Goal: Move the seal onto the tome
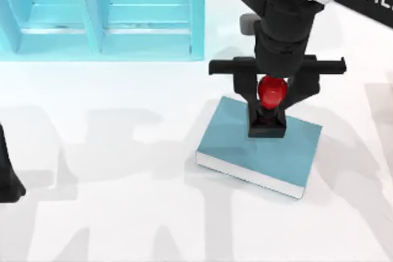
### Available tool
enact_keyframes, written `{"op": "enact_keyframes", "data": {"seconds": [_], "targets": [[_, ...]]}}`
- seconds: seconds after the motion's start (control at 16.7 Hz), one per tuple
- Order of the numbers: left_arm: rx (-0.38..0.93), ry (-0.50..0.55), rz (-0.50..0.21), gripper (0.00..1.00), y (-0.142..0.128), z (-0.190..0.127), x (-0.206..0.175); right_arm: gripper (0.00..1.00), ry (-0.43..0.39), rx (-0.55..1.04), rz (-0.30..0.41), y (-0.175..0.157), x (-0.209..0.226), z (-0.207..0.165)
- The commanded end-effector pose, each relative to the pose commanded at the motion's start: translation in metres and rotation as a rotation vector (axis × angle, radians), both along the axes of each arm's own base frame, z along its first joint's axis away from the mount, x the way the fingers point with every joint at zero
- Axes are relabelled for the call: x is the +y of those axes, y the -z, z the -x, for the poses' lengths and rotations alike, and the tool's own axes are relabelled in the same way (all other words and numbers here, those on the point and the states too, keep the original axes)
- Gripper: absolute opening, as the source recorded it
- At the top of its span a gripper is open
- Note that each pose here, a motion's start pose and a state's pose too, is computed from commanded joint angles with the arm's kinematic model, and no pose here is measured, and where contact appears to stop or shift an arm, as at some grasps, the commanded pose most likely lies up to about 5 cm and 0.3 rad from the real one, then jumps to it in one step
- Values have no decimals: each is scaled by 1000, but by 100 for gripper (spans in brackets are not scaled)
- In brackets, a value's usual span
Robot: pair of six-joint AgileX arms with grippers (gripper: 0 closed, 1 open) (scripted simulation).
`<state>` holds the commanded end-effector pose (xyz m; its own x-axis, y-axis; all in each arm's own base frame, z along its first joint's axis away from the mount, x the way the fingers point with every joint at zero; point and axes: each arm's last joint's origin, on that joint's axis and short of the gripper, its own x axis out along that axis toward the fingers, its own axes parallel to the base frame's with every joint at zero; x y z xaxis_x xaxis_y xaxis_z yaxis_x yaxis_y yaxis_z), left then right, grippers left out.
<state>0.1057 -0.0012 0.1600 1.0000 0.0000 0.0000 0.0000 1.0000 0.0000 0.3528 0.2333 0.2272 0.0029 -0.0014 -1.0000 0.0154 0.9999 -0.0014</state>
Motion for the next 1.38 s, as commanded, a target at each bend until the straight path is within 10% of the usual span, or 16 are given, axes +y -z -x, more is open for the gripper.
{"op": "enact_keyframes", "data": {"seconds": [0.48, 1.38], "targets": [[0, 0, 0, 100, 0, 0, 0, 98, 0, 0, 0, 0, 0, 0], [0, 0, 0, 100, 0, 0, 0, 100, -2, -1, -1, -28, 0, 0]]}}
